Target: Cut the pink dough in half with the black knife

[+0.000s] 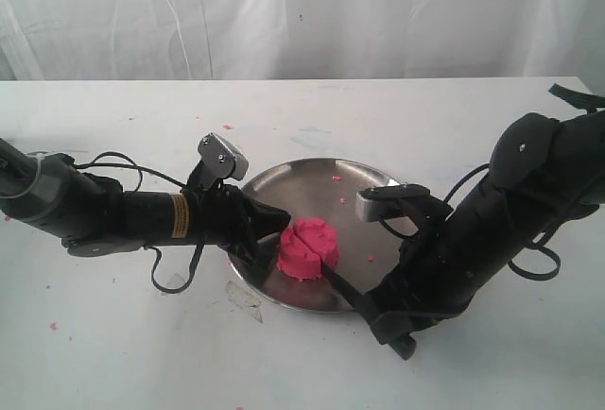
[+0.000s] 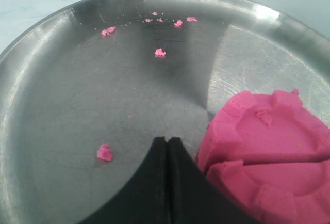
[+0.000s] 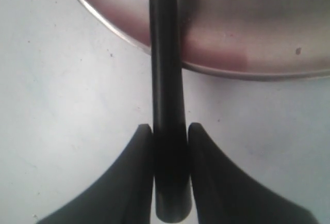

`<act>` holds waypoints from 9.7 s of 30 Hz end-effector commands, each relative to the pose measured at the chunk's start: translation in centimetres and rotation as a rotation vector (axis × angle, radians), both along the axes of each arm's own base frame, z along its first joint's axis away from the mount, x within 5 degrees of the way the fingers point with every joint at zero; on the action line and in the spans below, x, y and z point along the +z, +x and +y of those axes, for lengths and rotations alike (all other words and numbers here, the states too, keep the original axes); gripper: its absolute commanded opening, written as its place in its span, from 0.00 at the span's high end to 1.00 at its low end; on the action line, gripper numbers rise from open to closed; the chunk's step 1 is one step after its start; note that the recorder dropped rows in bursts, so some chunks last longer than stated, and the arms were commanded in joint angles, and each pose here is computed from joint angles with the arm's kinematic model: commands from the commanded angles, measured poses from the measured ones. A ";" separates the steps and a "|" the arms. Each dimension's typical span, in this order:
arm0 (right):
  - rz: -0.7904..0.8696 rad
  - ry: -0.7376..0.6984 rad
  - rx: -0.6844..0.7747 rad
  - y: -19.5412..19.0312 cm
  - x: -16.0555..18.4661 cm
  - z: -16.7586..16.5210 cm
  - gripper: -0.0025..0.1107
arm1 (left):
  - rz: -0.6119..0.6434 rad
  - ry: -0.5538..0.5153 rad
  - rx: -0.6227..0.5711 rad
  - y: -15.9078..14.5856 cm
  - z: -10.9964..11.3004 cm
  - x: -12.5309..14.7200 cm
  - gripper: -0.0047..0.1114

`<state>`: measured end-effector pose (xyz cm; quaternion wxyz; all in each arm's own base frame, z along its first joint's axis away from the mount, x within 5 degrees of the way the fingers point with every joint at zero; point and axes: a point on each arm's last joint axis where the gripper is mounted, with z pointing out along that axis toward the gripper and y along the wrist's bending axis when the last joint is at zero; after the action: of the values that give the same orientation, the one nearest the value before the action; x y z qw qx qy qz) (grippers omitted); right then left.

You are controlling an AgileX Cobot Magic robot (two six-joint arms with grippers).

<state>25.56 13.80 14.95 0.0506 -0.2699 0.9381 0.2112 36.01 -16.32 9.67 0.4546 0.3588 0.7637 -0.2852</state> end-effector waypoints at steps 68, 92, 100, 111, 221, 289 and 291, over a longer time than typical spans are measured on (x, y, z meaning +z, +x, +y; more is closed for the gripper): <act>-0.003 -0.002 -0.016 0.2 0.0 0.0 0.98 | 0.039 0.106 0.440 -4.2 8.5 15.4 0.96; -0.050 -0.065 -0.032 0.6 -0.1 -0.5 0.98 | -0.546 0.221 0.989 -19.6 16.3 24.8 0.96; -0.080 -0.144 -0.092 1.2 0.2 -1.2 0.98 | -0.543 0.208 0.948 -19.5 15.9 24.7 0.96; -0.117 -0.073 -0.118 0.4 3.3 -1.1 0.98 | -0.540 0.198 0.912 -19.5 15.6 24.7 0.96; -0.028 -0.209 -0.184 4.6 0.9 -2.9 0.83 | -0.481 0.146 0.718 -19.7 13.8 23.2 0.96; -0.722 -0.013 -0.416 2.0 11.0 -5.2 0.98 | -0.479 0.139 0.698 -19.7 13.6 23.2 0.96; -0.885 0.048 -0.461 0.0 11.8 -6.1 0.98 | -0.479 0.140 0.700 -19.7 13.6 23.2 0.96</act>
<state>27.93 9.00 25.17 0.3913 -0.1427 0.9054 0.0820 16.48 -2.72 32.87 0.6620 0.1608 0.7315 0.0280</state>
